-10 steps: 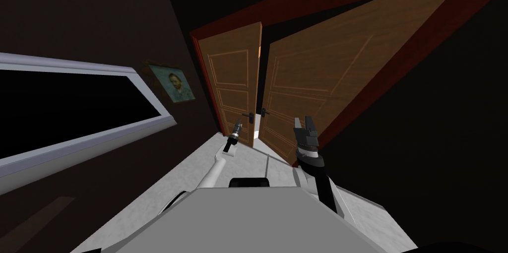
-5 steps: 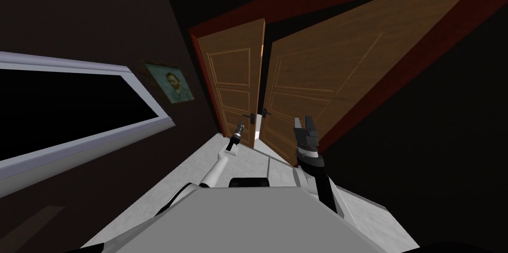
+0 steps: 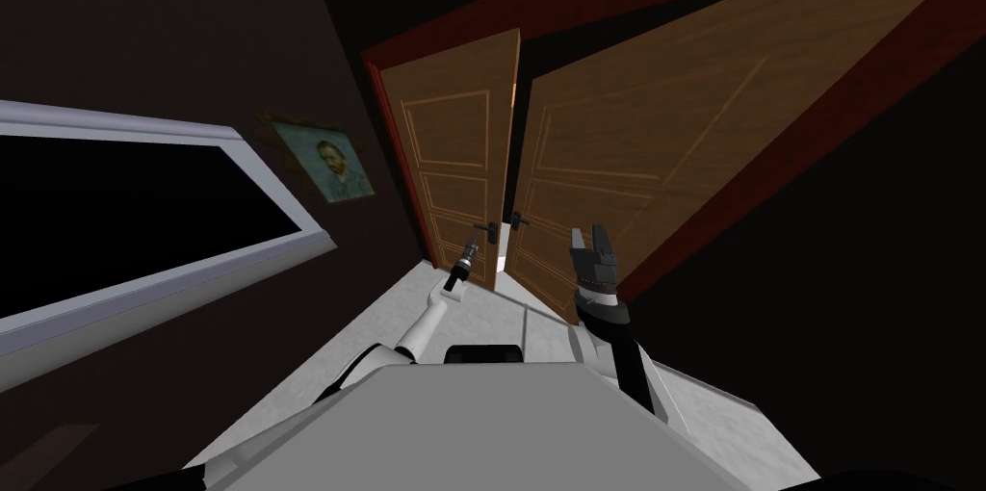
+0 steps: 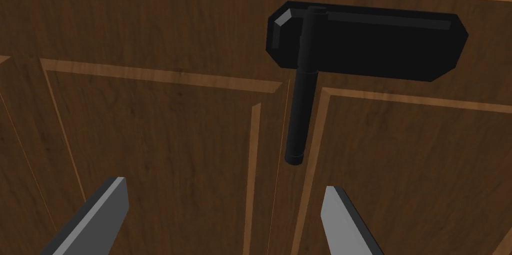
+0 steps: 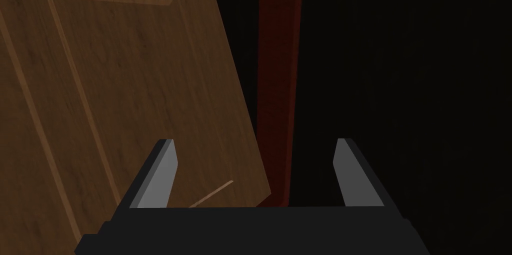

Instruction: Push the door open

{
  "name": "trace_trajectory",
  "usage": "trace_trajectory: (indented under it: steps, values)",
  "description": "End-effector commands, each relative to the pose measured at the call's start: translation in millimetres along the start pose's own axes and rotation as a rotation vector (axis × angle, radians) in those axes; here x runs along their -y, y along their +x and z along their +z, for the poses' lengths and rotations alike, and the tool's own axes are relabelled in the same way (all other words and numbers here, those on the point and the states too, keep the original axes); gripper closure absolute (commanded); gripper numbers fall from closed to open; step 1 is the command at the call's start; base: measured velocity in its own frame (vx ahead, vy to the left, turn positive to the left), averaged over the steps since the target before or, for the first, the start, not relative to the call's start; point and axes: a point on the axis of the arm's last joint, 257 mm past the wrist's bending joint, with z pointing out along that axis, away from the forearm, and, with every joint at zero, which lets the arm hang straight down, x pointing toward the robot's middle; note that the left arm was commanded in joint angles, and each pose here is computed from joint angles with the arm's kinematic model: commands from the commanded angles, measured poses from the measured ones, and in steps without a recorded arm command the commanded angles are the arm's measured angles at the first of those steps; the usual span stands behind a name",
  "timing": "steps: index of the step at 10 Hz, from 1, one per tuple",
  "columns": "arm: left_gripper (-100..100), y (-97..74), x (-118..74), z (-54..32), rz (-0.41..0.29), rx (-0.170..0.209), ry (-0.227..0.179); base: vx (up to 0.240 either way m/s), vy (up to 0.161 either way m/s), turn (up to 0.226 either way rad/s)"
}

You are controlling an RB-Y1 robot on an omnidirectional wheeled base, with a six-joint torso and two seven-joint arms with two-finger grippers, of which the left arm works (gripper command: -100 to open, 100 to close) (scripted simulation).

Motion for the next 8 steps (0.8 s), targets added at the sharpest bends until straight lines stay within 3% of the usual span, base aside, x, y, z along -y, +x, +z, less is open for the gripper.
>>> trace_trajectory:
  steps: [1, 8]
  values:
    - [-100, 7.8, -6.8, 5.2, -0.003, -0.013, -0.019, 0.058, 0.044, -0.016]
    - [-100, 37.6, -43.5, 12.2, -0.012, -0.064, -0.126, 0.073, 0.064, -0.017]
